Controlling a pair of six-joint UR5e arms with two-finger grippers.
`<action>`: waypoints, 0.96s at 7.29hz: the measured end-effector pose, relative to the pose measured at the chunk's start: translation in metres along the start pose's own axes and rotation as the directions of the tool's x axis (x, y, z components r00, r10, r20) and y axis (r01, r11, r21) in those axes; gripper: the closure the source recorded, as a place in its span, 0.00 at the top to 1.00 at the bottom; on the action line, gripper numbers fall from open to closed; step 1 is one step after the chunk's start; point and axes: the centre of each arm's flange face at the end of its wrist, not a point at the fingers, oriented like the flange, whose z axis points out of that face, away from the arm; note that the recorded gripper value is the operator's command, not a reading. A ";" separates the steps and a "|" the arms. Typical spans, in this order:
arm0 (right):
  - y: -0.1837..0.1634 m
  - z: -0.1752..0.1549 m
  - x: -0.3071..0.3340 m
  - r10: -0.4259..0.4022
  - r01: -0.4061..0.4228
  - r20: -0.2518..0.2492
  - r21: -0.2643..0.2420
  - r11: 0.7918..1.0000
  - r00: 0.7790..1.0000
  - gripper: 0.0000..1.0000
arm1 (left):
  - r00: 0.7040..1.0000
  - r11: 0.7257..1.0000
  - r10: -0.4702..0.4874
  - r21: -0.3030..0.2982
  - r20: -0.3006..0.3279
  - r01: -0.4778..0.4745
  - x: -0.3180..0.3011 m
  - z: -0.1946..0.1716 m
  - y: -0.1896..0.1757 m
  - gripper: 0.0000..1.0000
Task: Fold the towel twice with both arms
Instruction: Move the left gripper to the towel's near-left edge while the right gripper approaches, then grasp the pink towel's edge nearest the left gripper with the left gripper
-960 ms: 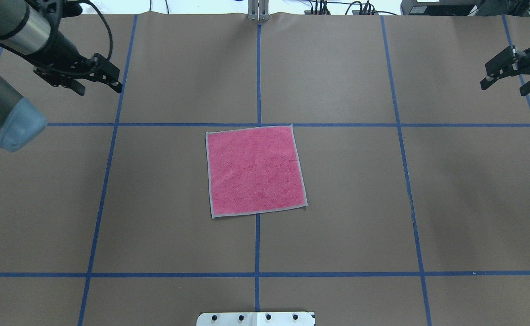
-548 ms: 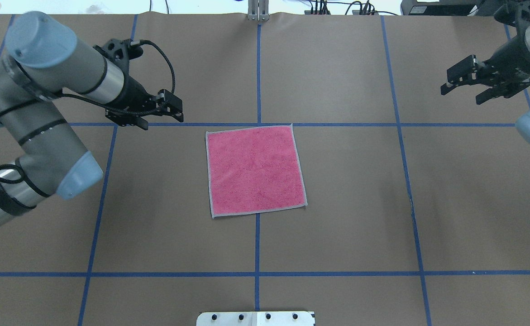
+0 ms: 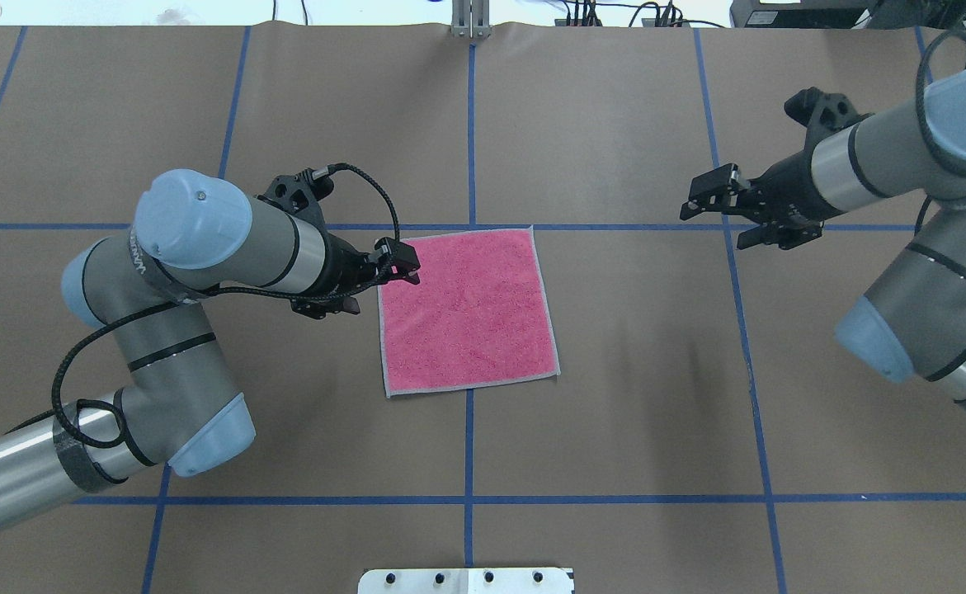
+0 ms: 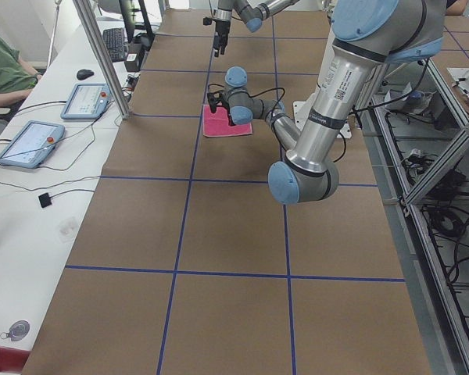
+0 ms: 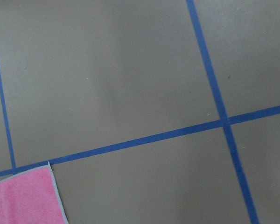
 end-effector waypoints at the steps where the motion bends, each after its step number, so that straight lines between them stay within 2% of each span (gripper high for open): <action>1: 0.015 0.007 -0.008 0.005 -0.005 0.020 -0.012 1.000 1.000 1.00 | 1.000 0.999 -0.020 -0.025 0.010 0.020 -0.002 0.012 0.019 1.00; 3: 0.038 0.015 -0.022 -0.011 0.013 0.042 -0.043 0.999 0.999 1.00 | 0.998 0.998 -0.022 -0.054 0.053 0.025 -0.016 0.040 0.051 0.99; 5: 0.049 0.018 -0.028 -0.025 0.028 0.052 -0.060 0.998 0.998 1.00 | 0.997 0.998 -0.018 -0.055 0.073 0.022 -0.022 0.053 0.061 0.98; 7: 0.054 0.018 -0.031 -0.030 0.034 0.056 -0.068 0.997 0.998 1.00 | 0.996 0.998 -0.014 -0.059 0.083 0.018 -0.025 0.058 0.065 0.89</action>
